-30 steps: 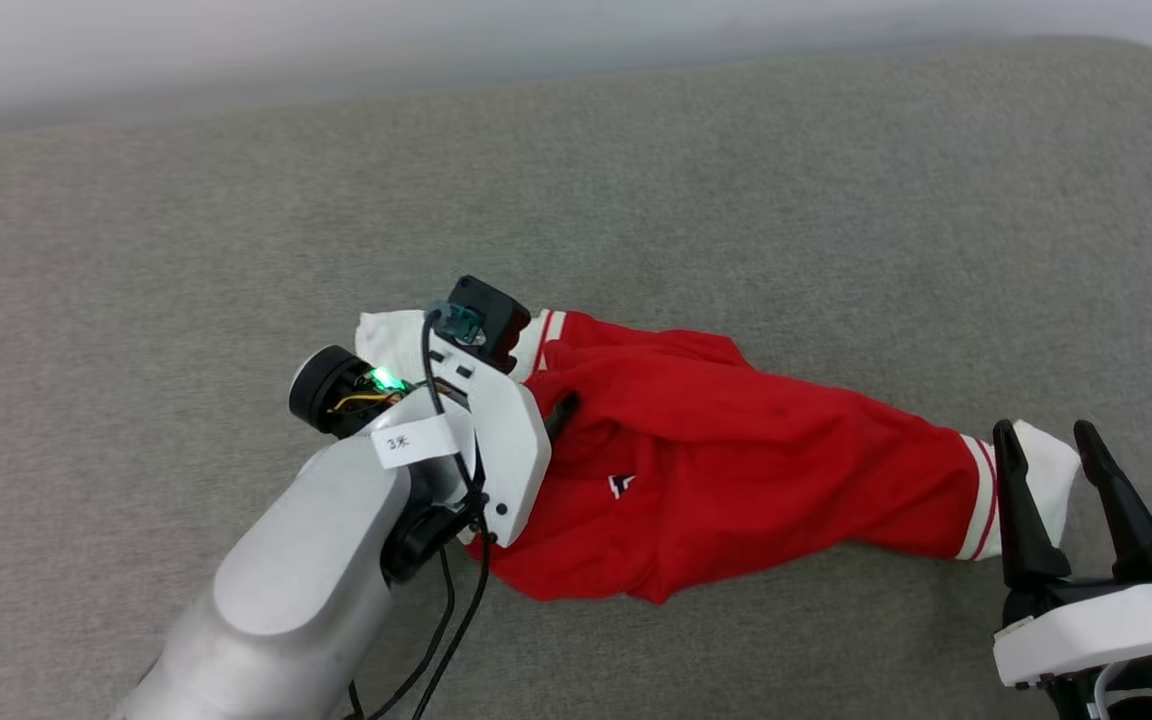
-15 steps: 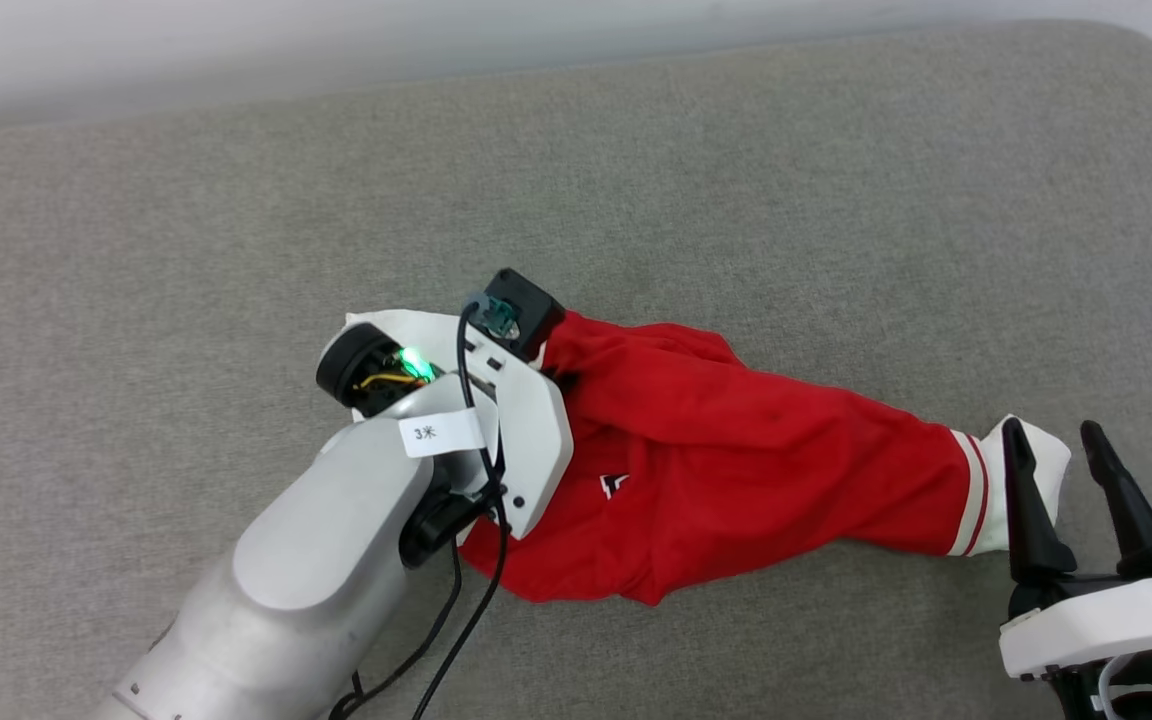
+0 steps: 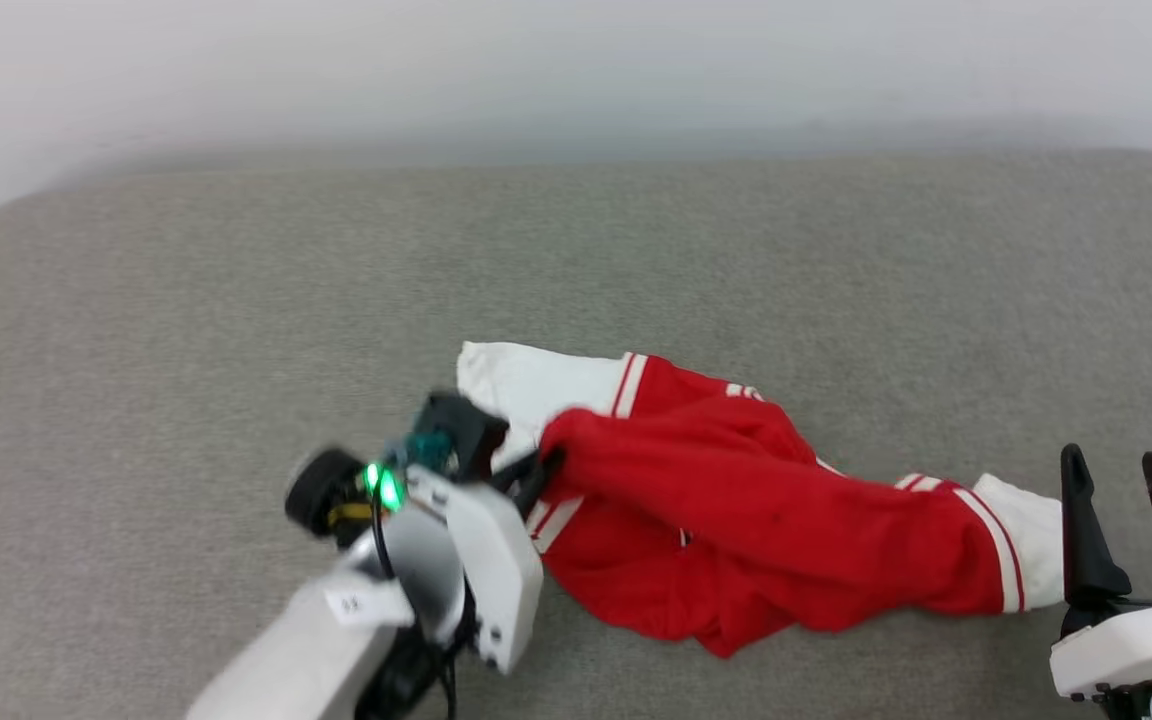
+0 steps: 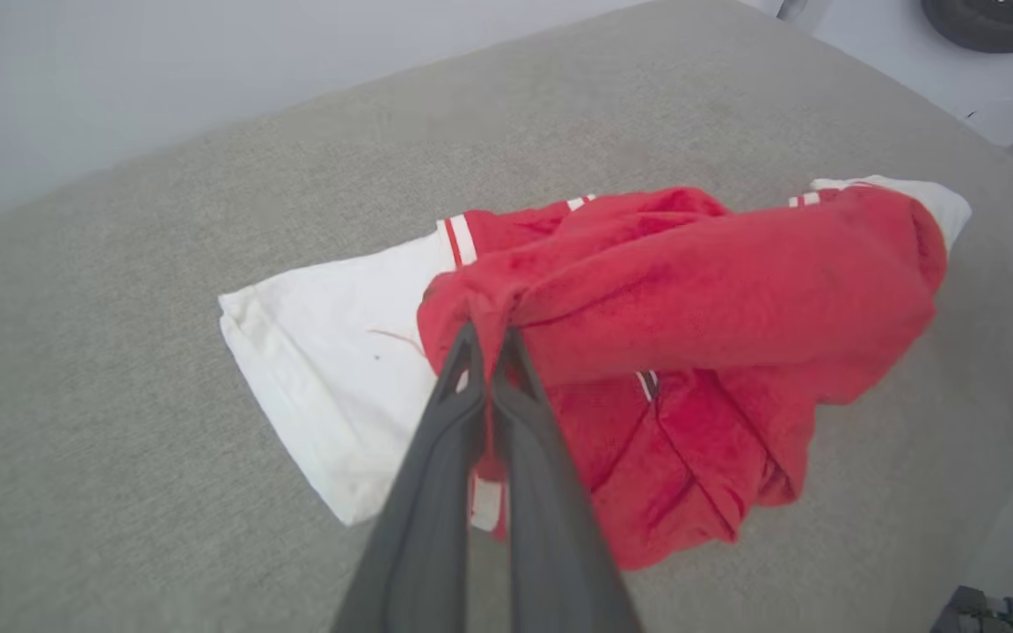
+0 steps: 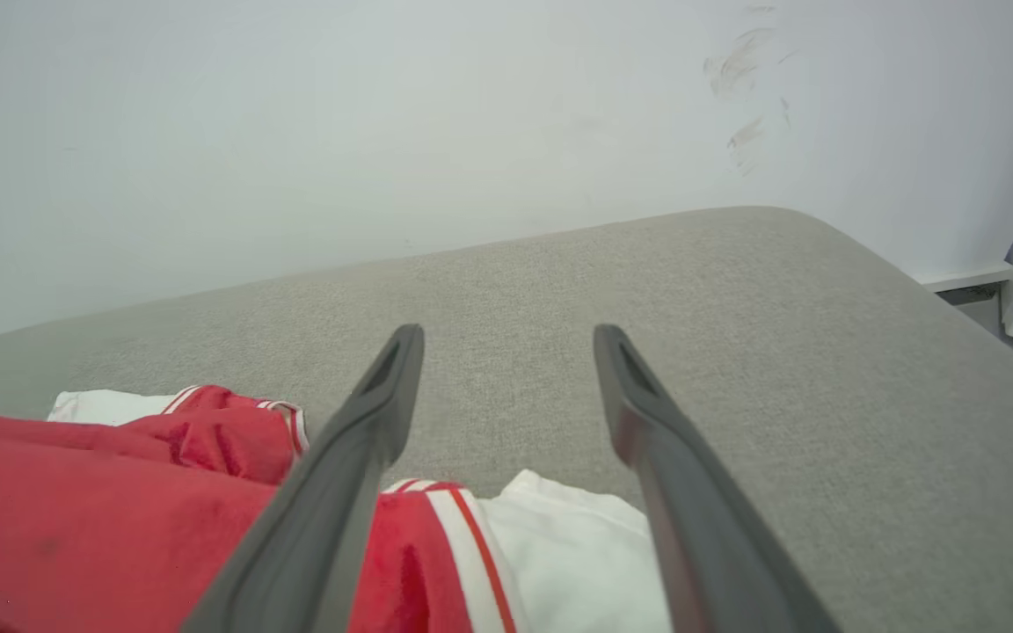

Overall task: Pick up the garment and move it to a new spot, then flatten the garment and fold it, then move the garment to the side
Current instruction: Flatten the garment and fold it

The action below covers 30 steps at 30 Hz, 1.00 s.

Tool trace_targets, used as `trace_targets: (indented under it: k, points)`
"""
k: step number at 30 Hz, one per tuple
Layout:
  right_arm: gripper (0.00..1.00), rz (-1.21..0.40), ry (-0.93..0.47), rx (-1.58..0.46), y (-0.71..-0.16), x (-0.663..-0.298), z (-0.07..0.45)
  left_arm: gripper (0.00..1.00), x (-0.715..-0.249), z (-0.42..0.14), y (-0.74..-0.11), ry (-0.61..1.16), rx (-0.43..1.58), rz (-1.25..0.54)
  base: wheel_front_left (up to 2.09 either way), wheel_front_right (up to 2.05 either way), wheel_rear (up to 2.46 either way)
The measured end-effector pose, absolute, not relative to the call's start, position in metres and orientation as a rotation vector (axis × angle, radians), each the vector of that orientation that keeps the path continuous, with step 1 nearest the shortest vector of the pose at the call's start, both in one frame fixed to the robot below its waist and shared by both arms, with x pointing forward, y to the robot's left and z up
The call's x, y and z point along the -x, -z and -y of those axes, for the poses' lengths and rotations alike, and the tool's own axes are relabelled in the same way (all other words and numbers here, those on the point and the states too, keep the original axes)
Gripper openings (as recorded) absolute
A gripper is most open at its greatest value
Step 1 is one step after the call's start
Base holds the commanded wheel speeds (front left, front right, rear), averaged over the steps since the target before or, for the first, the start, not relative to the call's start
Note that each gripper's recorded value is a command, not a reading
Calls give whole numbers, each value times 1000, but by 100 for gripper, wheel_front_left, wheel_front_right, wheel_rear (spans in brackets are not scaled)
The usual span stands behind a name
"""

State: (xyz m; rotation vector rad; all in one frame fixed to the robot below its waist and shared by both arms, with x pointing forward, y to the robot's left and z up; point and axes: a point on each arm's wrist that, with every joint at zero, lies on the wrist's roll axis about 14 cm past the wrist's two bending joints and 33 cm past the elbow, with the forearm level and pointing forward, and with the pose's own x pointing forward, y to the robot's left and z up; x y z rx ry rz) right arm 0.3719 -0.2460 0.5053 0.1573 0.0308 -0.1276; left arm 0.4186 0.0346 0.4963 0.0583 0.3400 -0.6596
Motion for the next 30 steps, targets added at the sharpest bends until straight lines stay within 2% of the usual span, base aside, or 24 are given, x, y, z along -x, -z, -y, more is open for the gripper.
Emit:
trace_targets:
  k: [3, 10, 20, 21, 22, 26, 30]
  points:
    - [100, -30, 104, -160, -508, -374, 239, 0, -385, -46, -482, 624, -14, -396, 0, 0, 0]
    - [100, -13, 71, -144, -519, -378, 230, 0, -296, -64, -422, 516, 137, -658, 0, 0, 0]
    - [100, -13, 62, -133, -524, -373, 228, 0, -213, -78, -364, 379, 259, -939, 0, 0, 0]
    - [100, -12, 63, -133, -525, -373, 228, 47, -213, -78, -363, 373, 264, -937, 0, 0, 0]
    - [100, -12, 64, -132, -525, -373, 229, 100, -215, -78, -363, 367, 275, -932, 0, 0, 0]
    - [100, -1, 63, -128, -530, -372, 229, 100, -237, -75, -376, 367, 273, -826, 0, 0, 0]
    - [100, -1, 63, -118, -532, -367, 229, 100, -275, -78, -410, 358, 256, -623, 0, 0, 0]
